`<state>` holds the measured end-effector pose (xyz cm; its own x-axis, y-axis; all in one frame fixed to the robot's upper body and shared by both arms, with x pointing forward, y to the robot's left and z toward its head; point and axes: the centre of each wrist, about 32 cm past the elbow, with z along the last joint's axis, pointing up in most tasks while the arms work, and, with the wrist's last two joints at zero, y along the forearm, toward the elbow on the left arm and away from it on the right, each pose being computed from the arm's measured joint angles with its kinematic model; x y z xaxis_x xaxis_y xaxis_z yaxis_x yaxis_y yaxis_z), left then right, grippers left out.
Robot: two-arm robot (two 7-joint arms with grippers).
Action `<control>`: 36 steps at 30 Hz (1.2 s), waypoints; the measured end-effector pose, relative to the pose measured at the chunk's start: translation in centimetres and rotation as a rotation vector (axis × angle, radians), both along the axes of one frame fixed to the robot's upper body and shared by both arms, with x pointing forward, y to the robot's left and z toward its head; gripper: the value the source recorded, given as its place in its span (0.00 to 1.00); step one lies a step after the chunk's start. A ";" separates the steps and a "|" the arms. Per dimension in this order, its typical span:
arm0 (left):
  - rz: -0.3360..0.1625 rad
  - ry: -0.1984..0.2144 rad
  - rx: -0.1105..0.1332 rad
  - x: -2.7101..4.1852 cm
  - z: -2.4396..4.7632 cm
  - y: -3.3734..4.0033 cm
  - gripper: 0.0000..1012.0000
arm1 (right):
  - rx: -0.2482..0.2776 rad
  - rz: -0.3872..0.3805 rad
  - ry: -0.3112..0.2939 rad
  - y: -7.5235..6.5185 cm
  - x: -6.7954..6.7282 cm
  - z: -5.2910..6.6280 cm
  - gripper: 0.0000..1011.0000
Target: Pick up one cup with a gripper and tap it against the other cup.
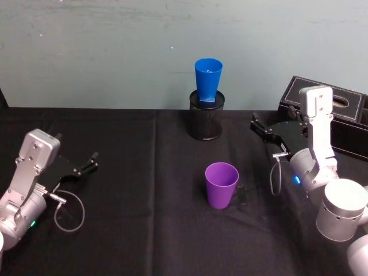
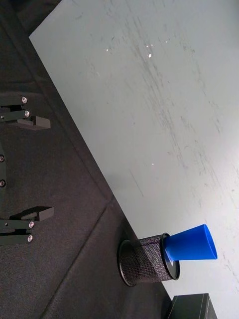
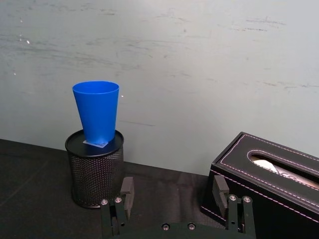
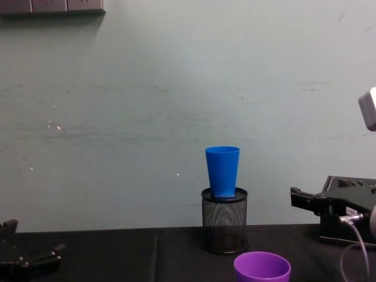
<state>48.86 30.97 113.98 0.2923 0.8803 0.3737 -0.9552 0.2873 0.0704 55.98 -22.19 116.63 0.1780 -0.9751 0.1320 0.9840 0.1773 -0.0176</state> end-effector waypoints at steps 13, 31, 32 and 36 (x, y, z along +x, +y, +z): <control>0.000 0.000 0.000 0.00 0.00 0.00 1.00 | 0.001 -0.001 0.000 0.0 0.0 0.0 0.99; 0.000 0.000 0.000 0.00 0.00 0.00 1.00 | 0.001 -0.002 0.000 0.0 0.0 0.0 0.99; 0.000 0.000 0.000 0.00 0.00 0.00 1.00 | 0.001 -0.002 0.000 0.0 0.0 0.0 0.99; 0.000 0.000 0.000 0.00 0.00 0.00 1.00 | 0.001 -0.002 0.000 0.0 0.0 0.0 0.99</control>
